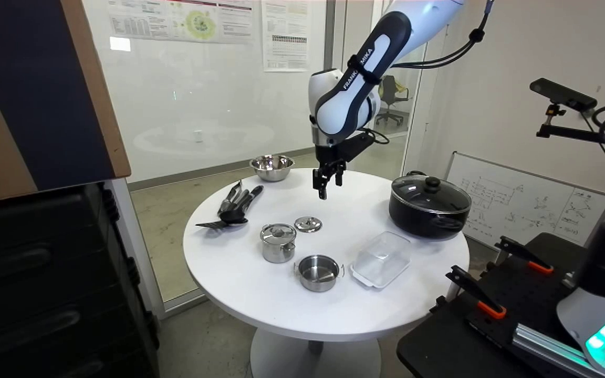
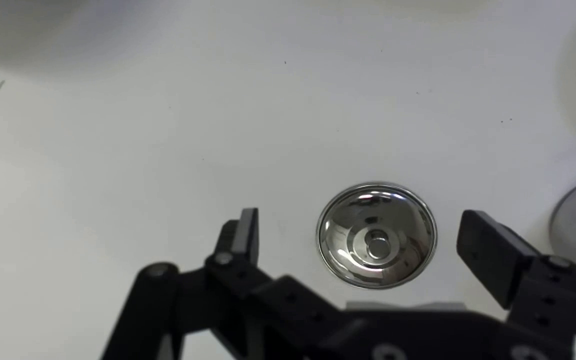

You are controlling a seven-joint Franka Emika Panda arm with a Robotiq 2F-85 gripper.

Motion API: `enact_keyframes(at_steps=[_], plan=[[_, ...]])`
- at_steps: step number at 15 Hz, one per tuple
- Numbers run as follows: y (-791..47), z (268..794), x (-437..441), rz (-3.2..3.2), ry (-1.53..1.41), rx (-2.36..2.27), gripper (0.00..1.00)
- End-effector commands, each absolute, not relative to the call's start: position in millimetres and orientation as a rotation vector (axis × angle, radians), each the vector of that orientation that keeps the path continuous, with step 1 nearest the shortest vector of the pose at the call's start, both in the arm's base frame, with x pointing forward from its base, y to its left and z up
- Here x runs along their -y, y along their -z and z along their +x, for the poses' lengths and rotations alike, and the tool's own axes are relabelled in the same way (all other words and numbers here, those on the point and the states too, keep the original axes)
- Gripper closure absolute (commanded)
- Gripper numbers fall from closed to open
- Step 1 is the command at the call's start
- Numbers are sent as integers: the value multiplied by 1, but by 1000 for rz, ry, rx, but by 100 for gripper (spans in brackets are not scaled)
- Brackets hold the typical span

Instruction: Pick up the silver lid from the table and put it on the small silver pot

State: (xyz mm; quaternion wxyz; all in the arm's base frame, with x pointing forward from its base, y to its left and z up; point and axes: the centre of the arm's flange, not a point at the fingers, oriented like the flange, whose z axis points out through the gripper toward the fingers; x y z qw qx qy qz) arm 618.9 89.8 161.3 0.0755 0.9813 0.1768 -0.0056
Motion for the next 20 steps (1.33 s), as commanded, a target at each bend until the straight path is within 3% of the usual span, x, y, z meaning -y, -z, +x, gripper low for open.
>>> enact_keyframes(at_steps=[1, 20], plan=[[-162, 620, -90, 2943, 13, -531, 0], [-82, 663, -113, 2948, 1, -543, 0]])
